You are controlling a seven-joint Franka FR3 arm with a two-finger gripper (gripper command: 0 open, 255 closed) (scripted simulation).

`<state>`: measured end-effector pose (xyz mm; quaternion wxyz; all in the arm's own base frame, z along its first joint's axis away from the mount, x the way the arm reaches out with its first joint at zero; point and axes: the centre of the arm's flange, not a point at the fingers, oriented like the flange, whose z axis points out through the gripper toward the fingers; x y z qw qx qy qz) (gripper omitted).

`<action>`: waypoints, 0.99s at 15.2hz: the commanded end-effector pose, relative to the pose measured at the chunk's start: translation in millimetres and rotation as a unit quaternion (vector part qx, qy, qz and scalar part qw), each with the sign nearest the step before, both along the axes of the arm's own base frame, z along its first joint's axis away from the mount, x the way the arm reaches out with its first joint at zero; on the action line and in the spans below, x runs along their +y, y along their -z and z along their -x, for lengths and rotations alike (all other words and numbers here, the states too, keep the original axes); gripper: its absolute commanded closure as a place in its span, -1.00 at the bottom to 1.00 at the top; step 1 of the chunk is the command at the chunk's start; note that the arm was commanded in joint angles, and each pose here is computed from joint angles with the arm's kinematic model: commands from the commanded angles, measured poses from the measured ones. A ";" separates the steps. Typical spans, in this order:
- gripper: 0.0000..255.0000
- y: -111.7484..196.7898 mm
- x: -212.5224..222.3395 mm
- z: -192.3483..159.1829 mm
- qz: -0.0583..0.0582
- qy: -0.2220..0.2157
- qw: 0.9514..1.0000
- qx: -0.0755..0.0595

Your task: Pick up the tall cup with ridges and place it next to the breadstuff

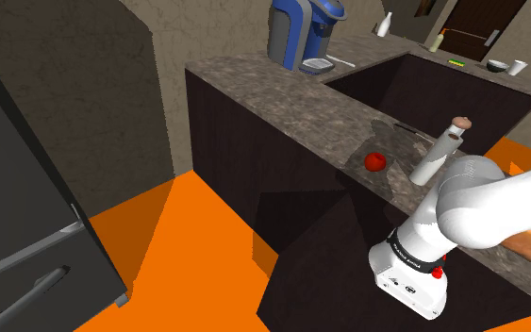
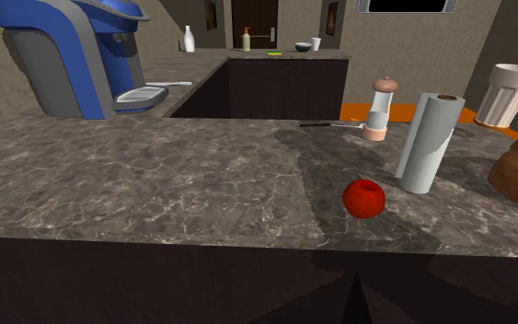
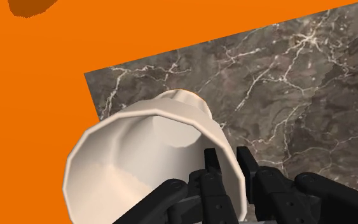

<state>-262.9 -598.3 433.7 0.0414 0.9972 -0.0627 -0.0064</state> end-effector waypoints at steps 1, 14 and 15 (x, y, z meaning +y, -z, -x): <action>1.00 9.0 -0.3 0.1 0.001 0.000 1.000 0.000; -1.00 37.0 -0.3 0.2 0.001 0.000 1.000 0.000; -1.00 37.1 -0.3 0.2 0.001 0.000 1.000 0.000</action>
